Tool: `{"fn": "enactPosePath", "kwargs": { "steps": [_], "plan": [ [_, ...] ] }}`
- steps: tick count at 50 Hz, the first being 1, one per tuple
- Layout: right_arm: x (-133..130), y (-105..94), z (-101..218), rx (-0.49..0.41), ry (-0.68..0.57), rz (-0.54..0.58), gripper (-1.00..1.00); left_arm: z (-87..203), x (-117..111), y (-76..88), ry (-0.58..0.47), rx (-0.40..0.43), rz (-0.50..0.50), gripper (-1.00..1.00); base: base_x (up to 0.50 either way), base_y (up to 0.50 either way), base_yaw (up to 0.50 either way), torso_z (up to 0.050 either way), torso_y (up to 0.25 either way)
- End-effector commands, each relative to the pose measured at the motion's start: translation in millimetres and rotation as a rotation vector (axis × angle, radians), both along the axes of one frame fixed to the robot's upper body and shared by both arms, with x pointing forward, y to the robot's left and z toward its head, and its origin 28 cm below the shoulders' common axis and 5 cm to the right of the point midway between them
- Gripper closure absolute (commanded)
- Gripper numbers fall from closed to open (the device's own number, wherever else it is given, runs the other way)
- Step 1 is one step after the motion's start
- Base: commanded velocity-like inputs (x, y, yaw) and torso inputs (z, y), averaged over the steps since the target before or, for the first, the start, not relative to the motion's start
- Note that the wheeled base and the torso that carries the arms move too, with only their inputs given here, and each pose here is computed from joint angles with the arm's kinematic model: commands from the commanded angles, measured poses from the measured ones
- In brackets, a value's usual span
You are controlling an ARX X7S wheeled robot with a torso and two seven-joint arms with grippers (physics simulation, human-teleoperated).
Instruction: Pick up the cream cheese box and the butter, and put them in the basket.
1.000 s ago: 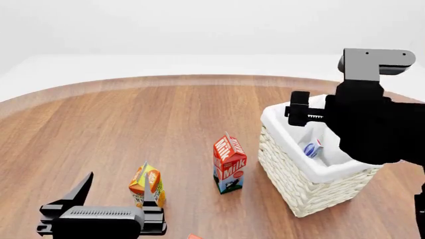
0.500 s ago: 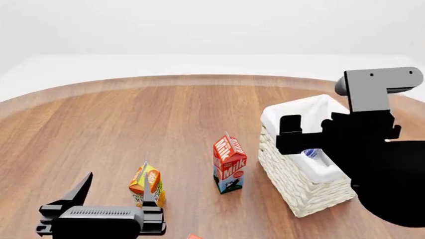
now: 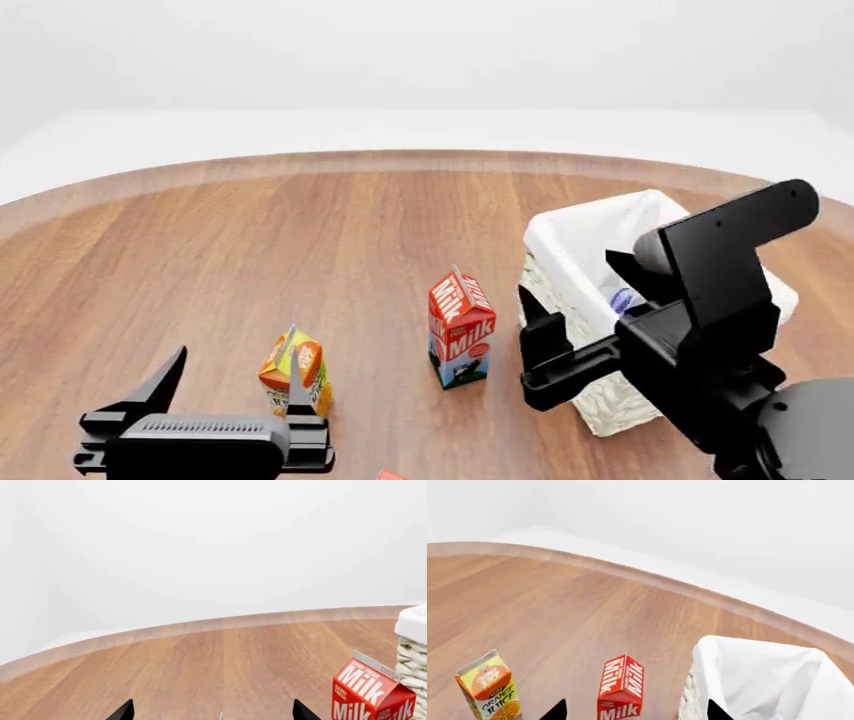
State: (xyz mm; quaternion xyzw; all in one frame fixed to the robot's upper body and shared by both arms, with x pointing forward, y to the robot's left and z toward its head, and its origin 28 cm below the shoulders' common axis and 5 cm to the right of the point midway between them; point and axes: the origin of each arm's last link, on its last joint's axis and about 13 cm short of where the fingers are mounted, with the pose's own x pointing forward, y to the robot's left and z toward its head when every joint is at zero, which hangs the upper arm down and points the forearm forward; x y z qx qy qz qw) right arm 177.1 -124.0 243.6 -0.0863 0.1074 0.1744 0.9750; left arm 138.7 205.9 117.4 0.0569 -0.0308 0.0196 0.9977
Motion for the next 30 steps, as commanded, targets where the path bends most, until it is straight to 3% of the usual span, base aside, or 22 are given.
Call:
{"fn": "enactPosePath", "kwargs": {
  "steps": [1,18,30],
  "plan": [
    [-16.6,2.9,-4.0,-0.043,-0.033,0.157,-1.00,0.4,-0.5,-0.6,-0.001,0.000,-0.001,-1.00,0.00,0.00,0.00,0.000,0.000],
    [-30.5,10.5,-10.1,-0.137,-0.032,0.362,-1.00,0.7,0.2,-0.2,0.000,-0.001,-0.001,-1.00,0.00,0.00,0.00,0.000,0.000],
    [-27.8,10.0,-15.3,-0.158,-0.013,0.397,-1.00,0.5,-0.7,-0.6,-0.002,0.000,-0.004,-1.00,0.00,0.00,0.00,0.000,0.000]
  ]
}}
